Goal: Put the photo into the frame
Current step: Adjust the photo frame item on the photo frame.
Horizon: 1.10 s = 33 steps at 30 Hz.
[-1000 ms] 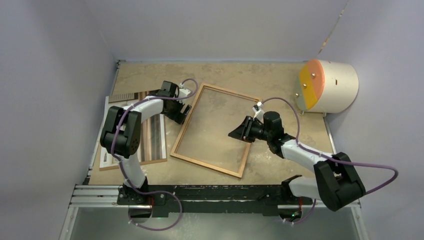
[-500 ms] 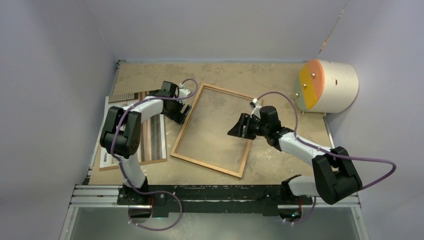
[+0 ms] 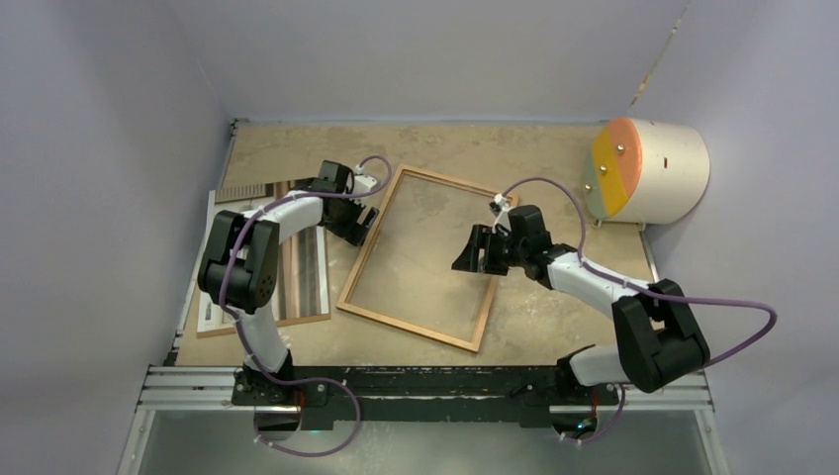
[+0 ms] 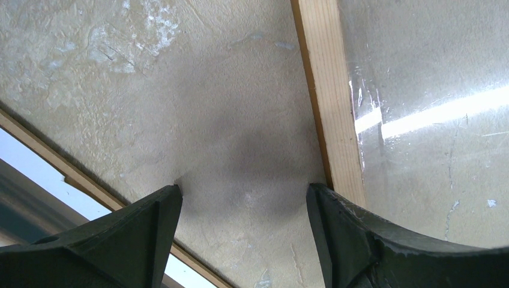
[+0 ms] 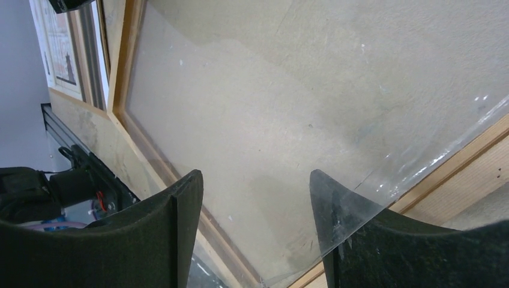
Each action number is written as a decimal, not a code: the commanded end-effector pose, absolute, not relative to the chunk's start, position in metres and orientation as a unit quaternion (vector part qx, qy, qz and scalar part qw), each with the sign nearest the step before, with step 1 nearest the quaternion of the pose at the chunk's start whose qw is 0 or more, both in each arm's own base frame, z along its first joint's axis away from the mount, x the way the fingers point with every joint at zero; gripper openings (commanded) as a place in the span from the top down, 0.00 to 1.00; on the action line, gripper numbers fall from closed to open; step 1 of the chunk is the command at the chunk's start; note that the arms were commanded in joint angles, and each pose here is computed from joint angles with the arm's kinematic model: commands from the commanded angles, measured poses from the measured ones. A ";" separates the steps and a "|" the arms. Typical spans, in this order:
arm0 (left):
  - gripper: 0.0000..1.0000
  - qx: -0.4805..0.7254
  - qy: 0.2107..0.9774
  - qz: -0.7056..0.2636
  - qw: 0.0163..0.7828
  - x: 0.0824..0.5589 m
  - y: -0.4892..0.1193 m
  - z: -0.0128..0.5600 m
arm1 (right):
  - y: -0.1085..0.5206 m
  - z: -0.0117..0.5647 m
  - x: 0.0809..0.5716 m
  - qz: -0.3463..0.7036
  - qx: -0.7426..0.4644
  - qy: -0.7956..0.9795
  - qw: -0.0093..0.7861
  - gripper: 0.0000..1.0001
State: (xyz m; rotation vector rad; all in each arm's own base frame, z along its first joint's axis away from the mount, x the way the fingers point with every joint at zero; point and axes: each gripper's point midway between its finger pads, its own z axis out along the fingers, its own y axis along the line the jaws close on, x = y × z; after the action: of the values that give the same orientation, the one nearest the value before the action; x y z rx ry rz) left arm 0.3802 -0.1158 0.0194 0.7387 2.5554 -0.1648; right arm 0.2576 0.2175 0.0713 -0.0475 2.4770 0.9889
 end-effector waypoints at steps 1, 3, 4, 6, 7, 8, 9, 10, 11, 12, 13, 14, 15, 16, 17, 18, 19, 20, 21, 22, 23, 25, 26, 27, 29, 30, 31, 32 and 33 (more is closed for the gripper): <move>0.20 0.275 0.936 -0.064 0.212 0.363 -0.115 0.012 | 0.220 0.082 0.272 0.347 -0.034 0.902 0.255 0.31; 0.20 0.275 0.936 -0.065 0.212 0.363 -0.115 0.012 | 0.217 0.081 0.275 0.336 -0.029 0.906 0.256 0.31; 0.20 0.275 0.936 -0.065 0.212 0.363 -0.115 0.012 | 0.215 0.079 0.277 0.329 -0.026 0.909 0.256 0.31; 0.20 0.276 0.935 -0.064 0.212 0.363 -0.115 0.013 | 0.212 0.078 0.280 0.319 -0.021 0.912 0.258 0.30; 0.20 0.276 0.935 -0.064 0.211 0.362 -0.115 0.012 | 0.211 0.076 0.281 0.313 -0.019 0.914 0.257 0.30; 0.20 0.278 0.935 -0.065 0.213 0.363 -0.115 0.013 | 0.209 0.075 0.283 0.307 -0.016 0.916 0.257 0.29; 0.20 0.278 0.935 -0.064 0.213 0.362 -0.115 0.013 | 0.208 0.073 0.284 0.301 -0.013 0.918 0.257 0.28; 0.20 0.278 0.934 -0.064 0.214 0.363 -0.115 0.013 | 0.207 0.073 0.287 0.296 -0.011 0.919 0.261 0.27; 0.20 0.278 0.934 -0.064 0.213 0.362 -0.115 0.013 | 0.205 0.073 0.289 0.291 -0.009 0.919 0.266 0.26; 0.20 0.278 0.935 -0.064 0.212 0.362 -0.115 0.012 | 0.204 0.074 0.290 0.287 -0.006 0.919 0.270 0.26; 0.20 0.278 0.935 -0.065 0.212 0.362 -0.115 0.012 | 0.203 0.075 0.292 0.284 -0.004 0.919 0.274 0.26; 0.20 0.278 0.935 -0.065 0.212 0.362 -0.115 0.012 | 0.202 0.076 0.293 0.282 -0.003 0.918 0.278 0.25; 0.20 0.278 0.935 -0.065 0.211 0.361 -0.115 0.011 | 0.202 0.077 0.295 0.280 -0.003 0.918 0.281 0.24; 0.20 0.278 0.935 -0.064 0.211 0.361 -0.115 0.011 | 0.201 0.078 0.297 0.277 -0.003 0.918 0.285 0.23; 0.20 0.278 0.935 -0.064 0.211 0.361 -0.115 0.010 | 0.198 0.076 0.295 0.269 -0.001 0.922 0.280 0.23; 0.20 0.277 0.935 -0.065 0.210 0.361 -0.115 0.011 | 0.197 0.077 0.296 0.266 0.000 0.922 0.281 0.23; 0.20 0.277 0.935 -0.065 0.210 0.361 -0.115 0.010 | 0.196 0.077 0.296 0.264 0.001 0.922 0.283 0.23; 0.20 0.277 0.935 -0.065 0.210 0.361 -0.115 0.010 | 0.196 0.077 0.296 0.264 0.003 0.922 0.285 0.23; 0.20 0.277 0.935 -0.065 0.210 0.361 -0.115 0.010 | 0.196 0.076 0.297 0.263 0.004 0.922 0.284 0.23; 0.20 0.277 0.935 -0.064 0.210 0.361 -0.115 0.010 | 0.196 0.076 0.297 0.262 0.004 0.923 0.284 0.23; 0.20 0.277 0.935 -0.065 0.211 0.362 -0.115 0.010 | 0.195 0.075 0.298 0.260 0.005 0.923 0.284 0.23; 0.20 0.277 0.936 -0.064 0.210 0.361 -0.115 0.010 | 0.193 0.075 0.298 0.254 0.008 0.924 0.285 0.23; 0.20 0.277 0.936 -0.064 0.209 0.361 -0.114 0.010 | 0.192 0.075 0.299 0.249 0.009 0.925 0.287 0.23; 0.20 0.277 0.936 -0.064 0.209 0.361 -0.114 0.009 | 0.190 0.075 0.300 0.243 0.011 0.926 0.288 0.23; 0.20 0.277 0.936 -0.063 0.208 0.360 -0.113 0.008 | 0.183 0.078 0.304 0.225 0.018 0.927 0.298 0.22; 0.20 0.278 0.936 -0.063 0.208 0.360 -0.113 0.009 | 0.181 0.080 0.305 0.220 0.019 0.927 0.302 0.22; 0.20 0.278 0.936 -0.063 0.209 0.361 -0.113 0.009 | 0.179 0.081 0.305 0.216 0.018 0.927 0.305 0.22; 0.20 0.277 0.936 -0.063 0.209 0.361 -0.113 0.009 | 0.178 0.083 0.306 0.213 0.018 0.927 0.308 0.22; 0.20 0.276 0.936 -0.063 0.209 0.361 -0.112 0.009 | 0.178 0.084 0.306 0.213 0.016 0.927 0.309 0.22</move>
State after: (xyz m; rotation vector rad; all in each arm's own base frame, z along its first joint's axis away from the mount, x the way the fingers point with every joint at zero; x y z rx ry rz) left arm 0.3800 -0.1158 0.0193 0.7385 2.5487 -0.1647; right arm 0.2925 0.1834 0.0612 0.0588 2.5177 0.6236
